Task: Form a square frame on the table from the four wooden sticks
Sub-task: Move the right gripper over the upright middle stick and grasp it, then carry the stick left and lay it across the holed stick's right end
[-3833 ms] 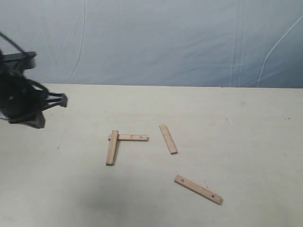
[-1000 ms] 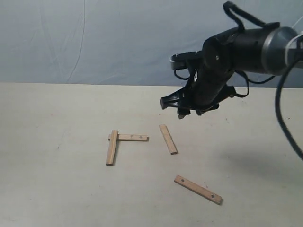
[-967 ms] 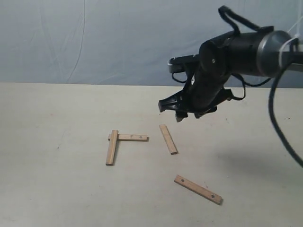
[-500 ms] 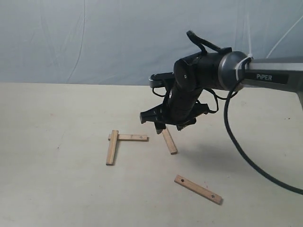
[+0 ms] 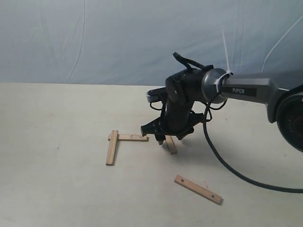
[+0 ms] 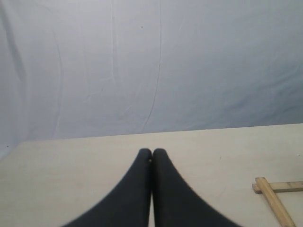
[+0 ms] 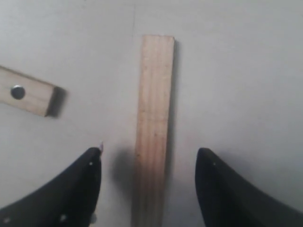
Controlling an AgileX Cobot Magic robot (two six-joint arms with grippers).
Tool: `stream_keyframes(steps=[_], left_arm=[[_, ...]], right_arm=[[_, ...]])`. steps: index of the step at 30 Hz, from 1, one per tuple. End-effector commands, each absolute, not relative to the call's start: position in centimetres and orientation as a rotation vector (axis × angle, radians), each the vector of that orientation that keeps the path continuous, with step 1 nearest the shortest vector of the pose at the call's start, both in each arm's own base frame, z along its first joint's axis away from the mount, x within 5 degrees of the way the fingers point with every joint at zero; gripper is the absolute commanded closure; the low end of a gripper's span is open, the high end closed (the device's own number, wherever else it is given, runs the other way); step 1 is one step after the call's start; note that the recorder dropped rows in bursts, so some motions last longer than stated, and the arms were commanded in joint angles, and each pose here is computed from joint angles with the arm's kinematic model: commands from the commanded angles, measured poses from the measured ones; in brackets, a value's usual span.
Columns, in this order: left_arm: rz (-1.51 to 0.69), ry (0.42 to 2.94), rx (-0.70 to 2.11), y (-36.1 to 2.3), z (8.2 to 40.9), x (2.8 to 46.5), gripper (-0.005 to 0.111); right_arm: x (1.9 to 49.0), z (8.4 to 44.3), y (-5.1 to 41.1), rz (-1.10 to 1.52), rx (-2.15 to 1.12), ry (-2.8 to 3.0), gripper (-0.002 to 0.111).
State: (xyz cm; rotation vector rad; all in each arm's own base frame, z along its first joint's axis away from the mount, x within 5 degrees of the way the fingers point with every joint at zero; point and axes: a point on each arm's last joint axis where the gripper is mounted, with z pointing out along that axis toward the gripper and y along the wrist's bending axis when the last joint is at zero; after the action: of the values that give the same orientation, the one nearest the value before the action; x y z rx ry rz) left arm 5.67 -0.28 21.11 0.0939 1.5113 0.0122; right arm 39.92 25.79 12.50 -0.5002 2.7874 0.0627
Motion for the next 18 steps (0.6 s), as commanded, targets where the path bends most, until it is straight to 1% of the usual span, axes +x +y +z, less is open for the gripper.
stream_keyframes(steps=[1, 5, 7, 8, 10, 11, 12, 15, 18], left_arm=[[0.015, 1.507, 0.094, -0.3, 21.1, 5.6, 0.107], [0.015, 1.507, 0.094, -0.3, 21.1, 5.6, 0.107], [0.015, 1.507, 0.094, -0.3, 21.1, 5.6, 0.107], [0.015, 1.507, 0.094, -0.3, 21.1, 5.6, 0.107], [0.015, 1.507, 0.094, -0.3, 21.1, 5.6, 0.107], [0.015, 1.507, 0.094, -0.3, 21.1, 5.6, 0.107], [0.015, 1.507, 0.094, -0.3, 21.1, 5.6, 0.107], [0.015, 1.507, 0.094, -0.3, 21.1, 5.6, 0.107], [0.015, 1.507, 0.094, -0.3, 21.1, 5.6, 0.107]], right_arm=[[40.9, 12.5, 25.4, 0.034, -0.482, 2.78, 0.052], [41.3, 11.7, 25.5, 0.03, -0.468, 2.811, 0.052], [41.4, 11.3, 25.5, 0.027, -0.468, 2.818, 0.055], [41.4, 11.4, 25.5, 0.025, -0.468, 2.821, 0.061], [41.2, 11.3, 25.4, 0.006, -0.473, 2.837, 0.079], [41.2, 11.3, 25.3, -0.004, -0.475, 2.846, 0.094], [41.2, 11.5, 25.3, -0.003, -0.474, 2.845, 0.106], [41.1, 12.9, 25.3, 0.011, -0.468, 2.821, 0.109], [40.9, 15.3, 25.3, 0.06, -0.439, 2.794, 0.109]])
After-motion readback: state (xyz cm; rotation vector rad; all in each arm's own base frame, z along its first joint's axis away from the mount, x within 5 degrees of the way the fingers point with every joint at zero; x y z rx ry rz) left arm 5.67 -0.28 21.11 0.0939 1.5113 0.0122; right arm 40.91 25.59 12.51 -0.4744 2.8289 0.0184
